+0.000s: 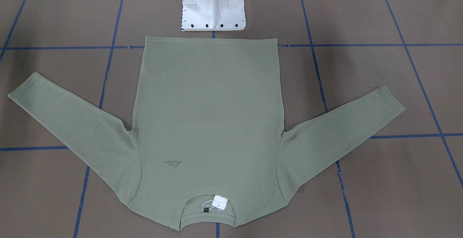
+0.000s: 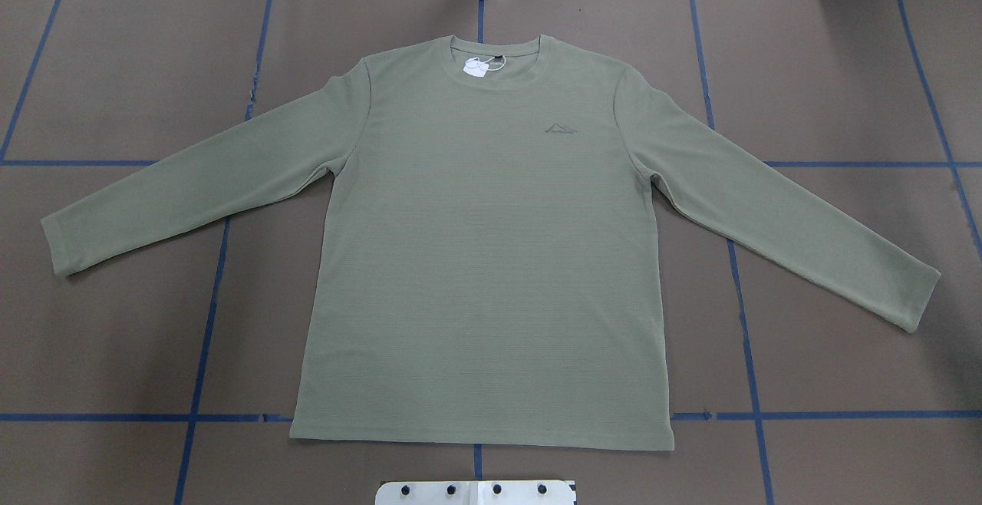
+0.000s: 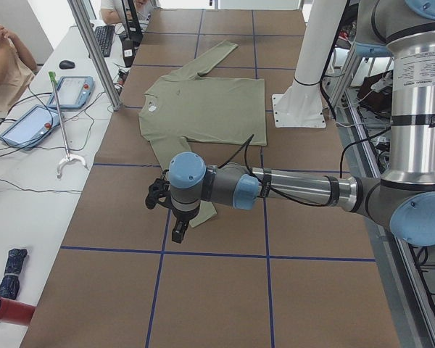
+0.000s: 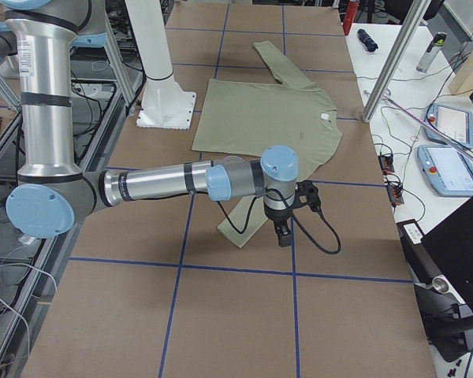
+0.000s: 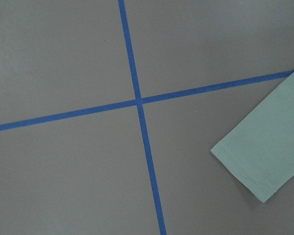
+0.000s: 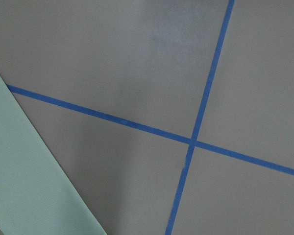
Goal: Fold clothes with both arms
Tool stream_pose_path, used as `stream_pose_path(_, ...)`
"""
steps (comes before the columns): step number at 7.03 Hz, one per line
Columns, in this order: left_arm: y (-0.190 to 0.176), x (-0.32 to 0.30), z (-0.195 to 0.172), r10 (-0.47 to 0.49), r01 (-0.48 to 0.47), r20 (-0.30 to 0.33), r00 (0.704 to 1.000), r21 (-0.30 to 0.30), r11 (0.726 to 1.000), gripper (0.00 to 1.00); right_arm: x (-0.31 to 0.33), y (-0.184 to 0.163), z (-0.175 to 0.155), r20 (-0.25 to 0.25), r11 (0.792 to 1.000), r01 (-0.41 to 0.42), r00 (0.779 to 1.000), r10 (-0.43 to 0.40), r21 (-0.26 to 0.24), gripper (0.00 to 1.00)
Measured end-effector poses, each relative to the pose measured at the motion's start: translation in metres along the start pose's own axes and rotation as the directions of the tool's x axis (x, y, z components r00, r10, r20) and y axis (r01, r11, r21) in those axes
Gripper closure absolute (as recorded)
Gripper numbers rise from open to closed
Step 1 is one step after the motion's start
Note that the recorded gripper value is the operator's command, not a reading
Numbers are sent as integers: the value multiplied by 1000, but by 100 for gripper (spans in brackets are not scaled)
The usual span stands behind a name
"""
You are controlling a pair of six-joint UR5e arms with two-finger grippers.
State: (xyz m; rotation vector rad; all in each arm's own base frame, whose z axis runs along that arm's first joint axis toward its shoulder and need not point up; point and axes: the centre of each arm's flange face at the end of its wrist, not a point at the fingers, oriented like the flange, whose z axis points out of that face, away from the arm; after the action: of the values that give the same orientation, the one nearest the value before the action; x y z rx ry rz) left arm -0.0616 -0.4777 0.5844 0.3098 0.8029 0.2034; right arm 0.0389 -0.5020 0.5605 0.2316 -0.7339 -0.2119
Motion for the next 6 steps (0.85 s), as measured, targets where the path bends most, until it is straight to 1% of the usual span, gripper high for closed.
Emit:
stream_pose_path(1,-7,4,-5,82,-83,9,997,77,994,0,-5,-10,-7,1,1000,2,1000,-2,23,0)
stream_pose_path(2,-8,1,-2,150,-151,20,988,141,978,0,-8,-12,-9,5,999,6,1000,-7,42,0)
stream_pose_path(3,-3,-5,4,195,-198,30,980,183,963,0,-9,-10,-9,15,998,17,1000,-18,65,0)
stream_pose_path(4,2,-12,11,216,-218,35,976,201,955,0,-12,-2,-5,26,996,2,1000,-4,91,0)
stream_pose_path(5,5,-15,14,223,-226,36,974,208,952,0,-16,8,6,44,991,-55,998,50,119,14)
stream_pose_path(6,6,-16,15,226,-229,36,973,210,951,0,-23,23,26,74,979,-130,990,120,156,21)
